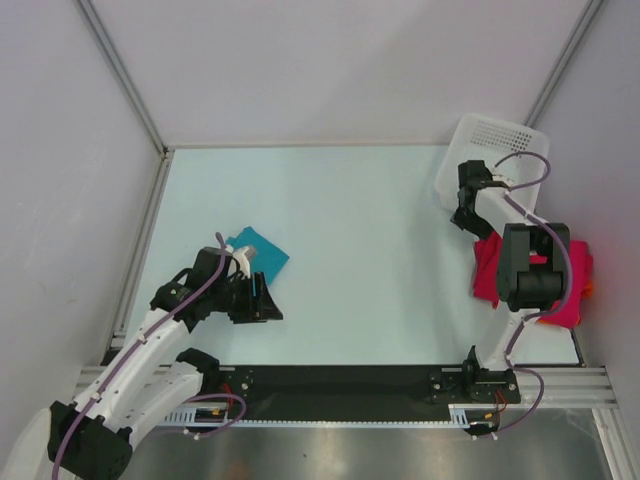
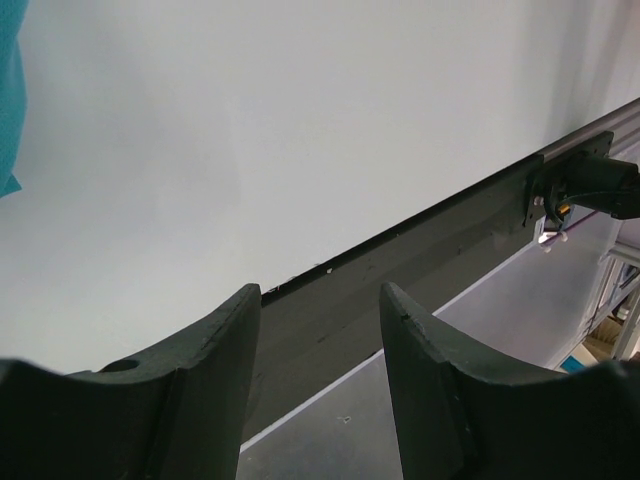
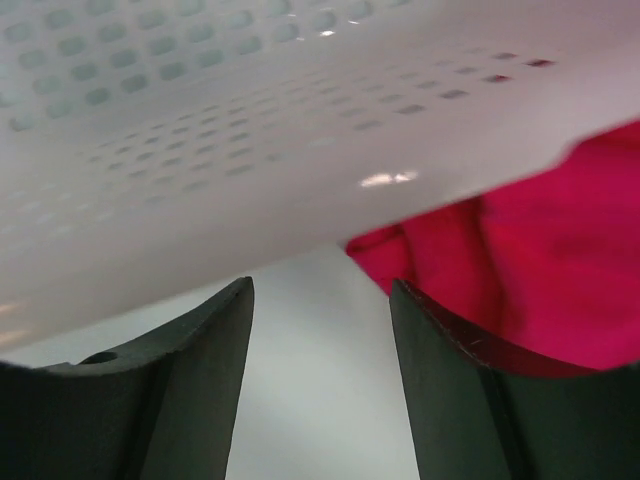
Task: Fold and stack the t-shirts
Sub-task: Move the tshirt to the center of the board
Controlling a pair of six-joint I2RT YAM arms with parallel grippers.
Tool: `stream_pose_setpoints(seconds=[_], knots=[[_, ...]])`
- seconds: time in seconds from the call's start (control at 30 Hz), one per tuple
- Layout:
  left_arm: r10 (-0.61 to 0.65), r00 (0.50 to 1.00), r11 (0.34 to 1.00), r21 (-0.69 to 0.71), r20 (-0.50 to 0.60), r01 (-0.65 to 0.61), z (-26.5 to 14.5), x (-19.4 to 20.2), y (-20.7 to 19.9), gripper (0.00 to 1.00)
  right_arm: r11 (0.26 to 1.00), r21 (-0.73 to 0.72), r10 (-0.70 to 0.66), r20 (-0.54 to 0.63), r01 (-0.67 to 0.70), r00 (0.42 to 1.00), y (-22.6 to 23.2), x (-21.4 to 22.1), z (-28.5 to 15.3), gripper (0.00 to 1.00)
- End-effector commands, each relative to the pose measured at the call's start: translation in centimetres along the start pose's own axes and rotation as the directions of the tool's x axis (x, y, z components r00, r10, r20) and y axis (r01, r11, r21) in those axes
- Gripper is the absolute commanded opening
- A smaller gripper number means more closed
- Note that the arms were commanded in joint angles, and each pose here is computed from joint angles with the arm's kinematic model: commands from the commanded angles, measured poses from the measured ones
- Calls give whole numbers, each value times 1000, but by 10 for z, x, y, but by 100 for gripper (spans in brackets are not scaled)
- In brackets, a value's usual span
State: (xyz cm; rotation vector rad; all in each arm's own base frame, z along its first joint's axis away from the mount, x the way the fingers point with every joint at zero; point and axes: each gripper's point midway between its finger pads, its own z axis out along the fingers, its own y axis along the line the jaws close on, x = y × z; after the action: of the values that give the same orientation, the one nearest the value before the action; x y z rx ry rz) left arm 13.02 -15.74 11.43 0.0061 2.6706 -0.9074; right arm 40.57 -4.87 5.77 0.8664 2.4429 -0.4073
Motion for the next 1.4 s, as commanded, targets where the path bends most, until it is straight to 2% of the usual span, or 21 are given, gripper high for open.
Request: stream_pose_setpoints(seconds=[0.0,0.1,0.27,0.33,0.37,0.43,0.5,0.53,0.6,0.67,0.73,0.77,0.8,0.9,1.03,1.23,1.33,1.37], knots=[[52,998,997,48,40,-53,-4,-12,-13,56,997,-4,80,103,-80,991,-15,-20,-29,62],[53,998,997,52,36,-54,-4,-12,-14,56,997,-66,56,110,-49,992,5,-6,-58,62],[62,997,996,69,41,-65,-6,-12,-17,56,968,-243,-33,149,69,988,72,38,-119,63],[62,997,995,78,49,-65,-9,-12,-20,56,956,-273,-73,139,109,988,95,49,-120,63],[61,997,995,81,51,-65,-10,-11,-20,56,938,-322,-83,150,128,985,117,45,-134,63],[61,996,994,87,58,-66,-12,-11,-22,56,933,-307,-151,135,187,979,141,50,-122,63],[60,997,994,90,57,-65,-13,-10,-23,56,913,-348,-161,176,214,971,174,31,-133,63],[59,997,994,89,56,-64,-13,-9,-22,56,912,-331,-197,167,243,966,188,36,-117,63],[66,996,993,97,53,-71,-15,-8,-24,56,887,-375,-191,232,269,954,217,5,-130,63],[69,996,992,103,56,-75,-17,-8,-26,56,865,-382,-249,237,326,939,240,4,-110,63],[71,996,991,109,62,-78,-19,-10,-29,56,852,-419,-216,264,314,940,259,-24,-109,63],[70,995,991,108,64,-77,-20,-10,-29,56,854,-395,-260,237,337,936,264,-15,-82,63],[72,996,991,109,59,-78,-21,-10,-30,56,857,-408,-223,254,314,941,267,-36,-81,63],[82,995,990,109,55,-88,-22,-12,-32,56,875,-377,-237,211,302,948,265,-36,-42,62],[89,995,990,106,37,-92,-19,-12,-31,56,909,-331,-207,167,253,964,242,-44,-1,62],[92,996,990,107,3,-92,-9,-14,-29,56,937,-279,-172,150,209,974,217,-46,7,61],[97,995,989,112,6,-97,-7,-17,-30,56,951,-245,-159,137,188,978,204,-38,3,61],[102,995,988,116,7,-102,-7,-18,-31,56,955,-222,-176,107,196,979,195,-23,10,61]])
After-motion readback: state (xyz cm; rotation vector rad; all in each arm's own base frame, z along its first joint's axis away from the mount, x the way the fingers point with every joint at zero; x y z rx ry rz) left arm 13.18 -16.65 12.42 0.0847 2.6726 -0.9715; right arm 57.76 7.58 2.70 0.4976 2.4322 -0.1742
